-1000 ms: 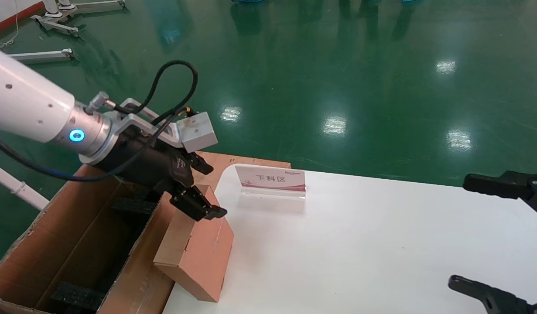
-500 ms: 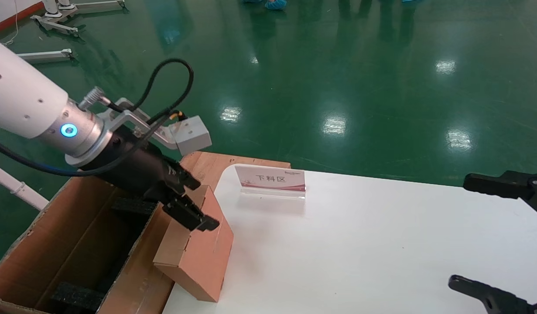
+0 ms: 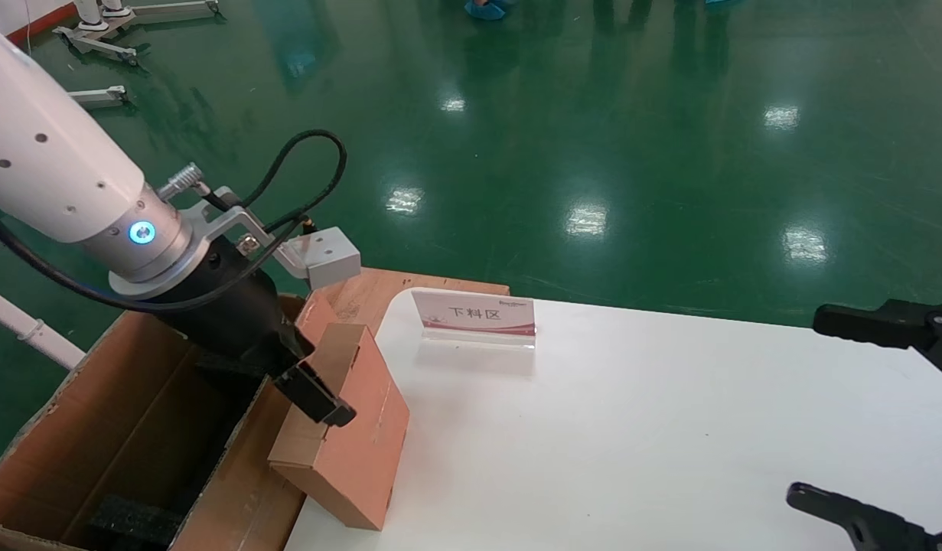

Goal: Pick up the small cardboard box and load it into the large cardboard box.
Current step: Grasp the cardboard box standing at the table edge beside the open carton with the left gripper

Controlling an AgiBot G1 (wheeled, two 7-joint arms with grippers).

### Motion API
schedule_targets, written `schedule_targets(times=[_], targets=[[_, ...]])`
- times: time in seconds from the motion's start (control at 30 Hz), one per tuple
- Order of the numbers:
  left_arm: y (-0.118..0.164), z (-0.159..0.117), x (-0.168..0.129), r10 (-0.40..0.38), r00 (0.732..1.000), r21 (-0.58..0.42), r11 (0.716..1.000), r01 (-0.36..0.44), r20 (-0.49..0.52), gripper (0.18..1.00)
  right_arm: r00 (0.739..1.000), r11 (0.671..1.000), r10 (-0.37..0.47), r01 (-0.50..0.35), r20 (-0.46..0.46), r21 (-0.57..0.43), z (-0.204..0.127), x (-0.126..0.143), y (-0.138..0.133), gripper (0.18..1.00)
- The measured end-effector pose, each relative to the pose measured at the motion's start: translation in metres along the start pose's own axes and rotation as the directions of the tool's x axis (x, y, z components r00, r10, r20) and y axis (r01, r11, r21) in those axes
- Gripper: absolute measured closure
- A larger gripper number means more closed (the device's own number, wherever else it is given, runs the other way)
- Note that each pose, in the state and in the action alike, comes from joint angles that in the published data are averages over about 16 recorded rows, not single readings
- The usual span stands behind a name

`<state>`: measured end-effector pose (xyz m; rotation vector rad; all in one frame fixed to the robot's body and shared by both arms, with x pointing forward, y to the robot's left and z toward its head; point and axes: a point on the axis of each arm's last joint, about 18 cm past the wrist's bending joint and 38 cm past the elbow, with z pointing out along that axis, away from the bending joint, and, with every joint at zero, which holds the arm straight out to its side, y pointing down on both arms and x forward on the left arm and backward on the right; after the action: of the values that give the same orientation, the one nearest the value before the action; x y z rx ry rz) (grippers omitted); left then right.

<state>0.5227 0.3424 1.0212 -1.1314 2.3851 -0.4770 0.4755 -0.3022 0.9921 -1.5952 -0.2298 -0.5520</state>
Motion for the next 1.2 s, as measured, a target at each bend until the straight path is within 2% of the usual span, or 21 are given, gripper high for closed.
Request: schedule_targets(times=[0.5, 1.2], targets=[[0.002, 0.012, 0.002, -0.062, 0.997, -0.100, 0.993, 0.067, 0.047, 0.184, 1.000, 1.000, 0.000, 0.000, 0.000, 0.000, 0.000, 0.000, 0.000, 0.178], [0.001, 0.037, -0.012, -0.090, 0.989, -0.075, 0.992, 0.099, 0.115, 0.184, 1.000, 1.000, 0.000, 0.000, 0.000, 0.000, 0.000, 0.000, 0.000, 0.178]])
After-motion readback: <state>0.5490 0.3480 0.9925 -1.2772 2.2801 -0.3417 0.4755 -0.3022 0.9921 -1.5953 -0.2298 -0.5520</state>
